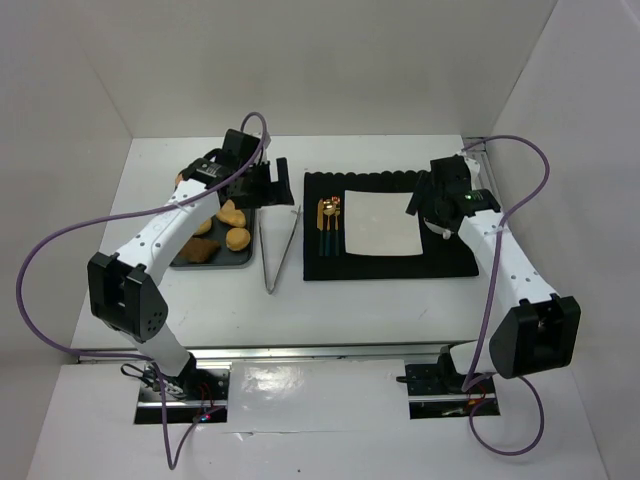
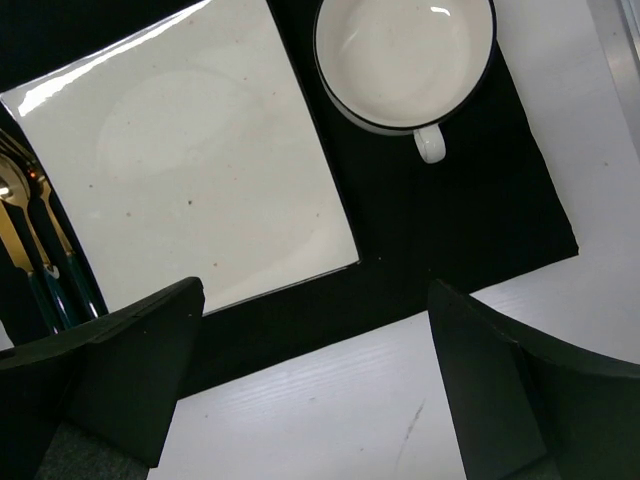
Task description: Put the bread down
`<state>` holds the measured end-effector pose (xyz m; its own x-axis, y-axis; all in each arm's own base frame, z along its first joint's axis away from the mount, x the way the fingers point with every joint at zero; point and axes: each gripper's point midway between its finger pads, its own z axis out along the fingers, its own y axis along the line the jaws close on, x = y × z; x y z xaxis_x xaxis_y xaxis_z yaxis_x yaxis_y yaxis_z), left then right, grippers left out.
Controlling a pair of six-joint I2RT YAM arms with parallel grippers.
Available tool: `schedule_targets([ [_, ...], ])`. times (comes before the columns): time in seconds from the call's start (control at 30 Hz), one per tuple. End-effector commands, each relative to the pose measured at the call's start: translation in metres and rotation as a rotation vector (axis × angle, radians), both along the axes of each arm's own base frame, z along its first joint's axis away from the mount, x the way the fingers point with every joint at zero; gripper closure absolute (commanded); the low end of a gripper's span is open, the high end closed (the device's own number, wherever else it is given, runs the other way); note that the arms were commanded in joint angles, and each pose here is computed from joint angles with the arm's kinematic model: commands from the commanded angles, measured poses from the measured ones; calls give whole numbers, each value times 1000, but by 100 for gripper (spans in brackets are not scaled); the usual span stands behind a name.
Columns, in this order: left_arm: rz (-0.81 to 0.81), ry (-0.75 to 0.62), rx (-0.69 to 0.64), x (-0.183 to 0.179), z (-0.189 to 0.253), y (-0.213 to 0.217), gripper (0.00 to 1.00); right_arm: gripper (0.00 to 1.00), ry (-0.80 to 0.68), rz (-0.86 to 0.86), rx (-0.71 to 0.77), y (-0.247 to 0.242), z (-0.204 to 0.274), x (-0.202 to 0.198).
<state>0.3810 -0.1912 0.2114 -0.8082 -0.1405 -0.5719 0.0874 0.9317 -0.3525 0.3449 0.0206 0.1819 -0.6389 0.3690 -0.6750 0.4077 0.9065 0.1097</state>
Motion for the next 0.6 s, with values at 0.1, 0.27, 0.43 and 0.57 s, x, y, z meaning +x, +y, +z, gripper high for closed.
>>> schedule_targets([
  [0.1,-8,-14,9,-8,1,4,0,0,-40,7,36,3,4,1],
  [0.27,-14,83,72,-27,-35,8,0,0,-17,-1,47,-1,-4,1],
  [0.43,27,142,201,-57,-66,12,0,0,-23,19,70,4,-8,0],
  [0.57,62,192,223,-73,-88,19,0,0,-48,51,109,13,-9,-1],
])
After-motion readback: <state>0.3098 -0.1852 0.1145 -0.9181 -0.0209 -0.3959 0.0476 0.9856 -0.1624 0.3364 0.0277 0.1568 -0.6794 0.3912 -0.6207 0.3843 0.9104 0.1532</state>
